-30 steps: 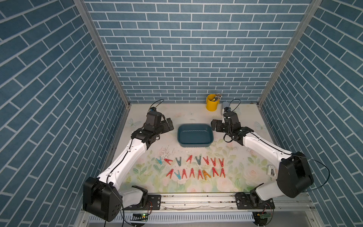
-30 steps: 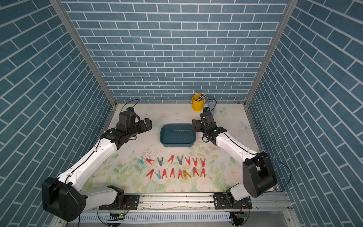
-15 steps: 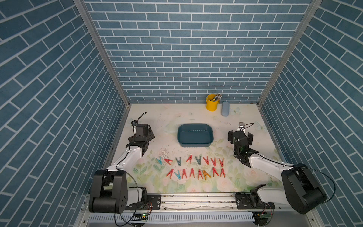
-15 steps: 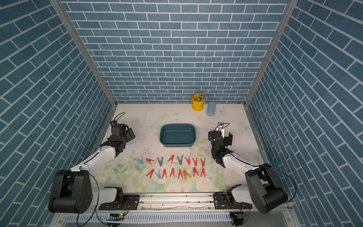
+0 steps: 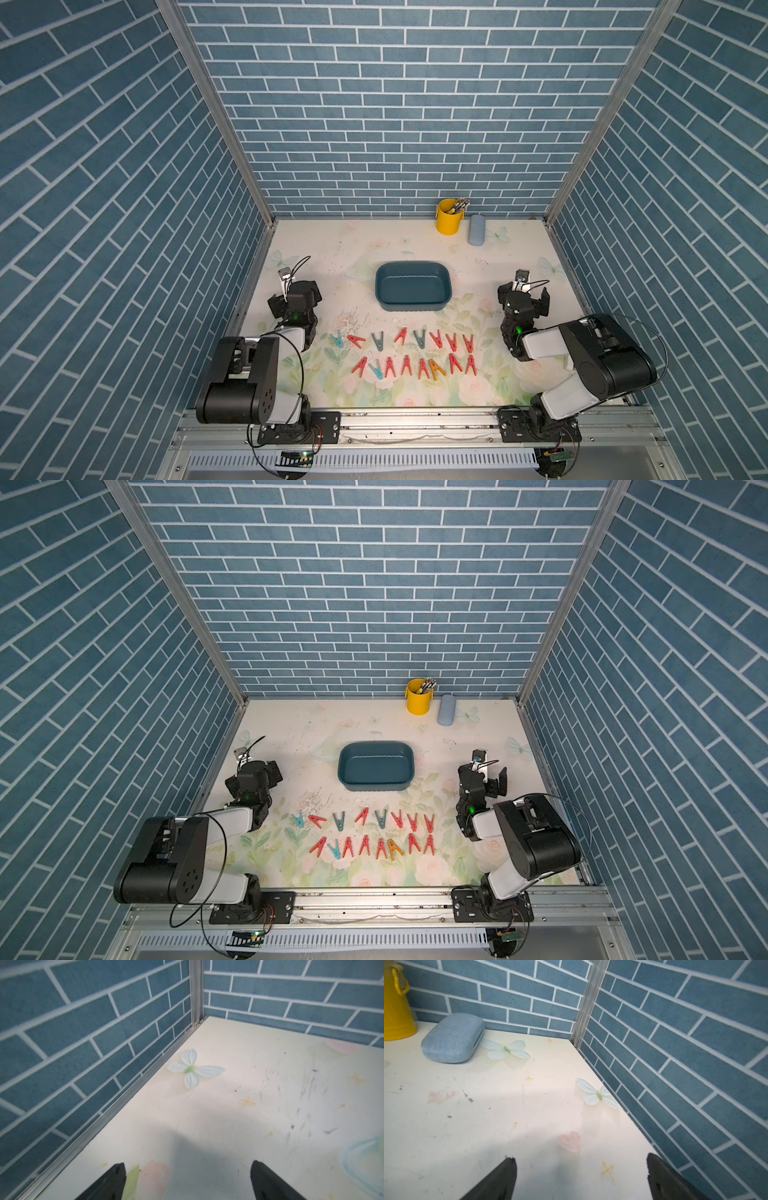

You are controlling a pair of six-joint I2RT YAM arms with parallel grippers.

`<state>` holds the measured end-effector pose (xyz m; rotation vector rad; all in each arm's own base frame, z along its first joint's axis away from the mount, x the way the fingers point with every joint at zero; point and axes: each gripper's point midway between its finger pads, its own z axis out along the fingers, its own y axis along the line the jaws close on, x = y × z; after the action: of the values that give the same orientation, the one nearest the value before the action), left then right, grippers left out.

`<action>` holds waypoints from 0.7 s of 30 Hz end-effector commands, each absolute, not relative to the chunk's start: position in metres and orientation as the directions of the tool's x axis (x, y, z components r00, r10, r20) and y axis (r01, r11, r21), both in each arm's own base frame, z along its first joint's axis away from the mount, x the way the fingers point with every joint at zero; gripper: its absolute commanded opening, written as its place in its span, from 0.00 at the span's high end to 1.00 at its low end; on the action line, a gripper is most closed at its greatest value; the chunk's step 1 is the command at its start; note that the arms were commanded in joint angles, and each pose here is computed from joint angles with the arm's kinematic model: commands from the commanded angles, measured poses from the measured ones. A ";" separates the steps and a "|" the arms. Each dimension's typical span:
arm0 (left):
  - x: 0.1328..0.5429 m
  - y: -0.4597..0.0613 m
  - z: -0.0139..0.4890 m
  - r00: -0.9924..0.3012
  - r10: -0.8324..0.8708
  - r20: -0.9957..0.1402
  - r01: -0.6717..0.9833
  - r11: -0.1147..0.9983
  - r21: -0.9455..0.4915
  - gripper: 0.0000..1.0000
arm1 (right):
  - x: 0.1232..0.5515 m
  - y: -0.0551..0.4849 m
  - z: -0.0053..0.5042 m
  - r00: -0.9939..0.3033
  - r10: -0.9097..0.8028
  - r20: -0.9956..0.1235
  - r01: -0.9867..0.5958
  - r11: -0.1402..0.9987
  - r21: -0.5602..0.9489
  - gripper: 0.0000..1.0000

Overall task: Take the clothespins out of the storage box
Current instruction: Reset both arms

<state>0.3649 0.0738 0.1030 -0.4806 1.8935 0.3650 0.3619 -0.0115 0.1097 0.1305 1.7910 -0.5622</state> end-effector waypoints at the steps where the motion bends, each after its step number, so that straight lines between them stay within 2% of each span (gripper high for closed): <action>1: 0.381 0.064 0.131 -0.209 -0.109 -0.972 -0.417 0.909 -0.012 0.00 | 0.375 -0.001 0.140 -0.171 -0.191 -0.967 0.318 0.918 -0.238 0.00; 4: 0.384 0.056 0.133 -0.202 -0.099 -0.974 -0.371 0.928 -0.017 0.00 | 0.379 0.001 0.137 -0.165 -0.163 -0.973 0.239 0.950 -0.200 0.00; 7: 0.375 0.044 0.136 -0.126 -0.084 -0.988 -0.295 0.955 -0.044 0.01 | 0.379 0.005 0.135 -0.149 -0.137 -0.979 0.149 0.976 -0.159 0.00; 12: 0.378 0.029 0.134 -0.132 -0.047 -0.990 -0.212 0.977 -0.018 0.00 | 0.367 0.011 0.129 -0.103 -0.107 -0.989 0.031 0.993 -0.111 0.00; 13: 0.376 0.024 0.133 -0.126 -0.035 -0.991 -0.183 0.983 -0.012 0.00 | 0.363 0.013 0.136 -0.052 -0.112 -0.992 0.021 0.993 -0.114 0.00; 15: 0.372 0.017 0.130 -0.111 -0.017 -0.994 -0.140 0.990 -0.001 0.00 | 0.357 0.007 0.135 -0.055 -0.096 -0.994 0.053 0.994 -0.099 0.00; 21: 0.373 0.017 0.131 -0.113 -0.017 -0.993 -0.144 0.990 -0.001 0.00 | 0.358 -0.006 0.137 -0.050 -0.070 -0.996 0.129 0.989 -0.076 0.01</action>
<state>0.3710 0.0230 0.1182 -0.1586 1.7335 0.1248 0.3529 -0.0038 0.1207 -0.0059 1.6796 -0.1888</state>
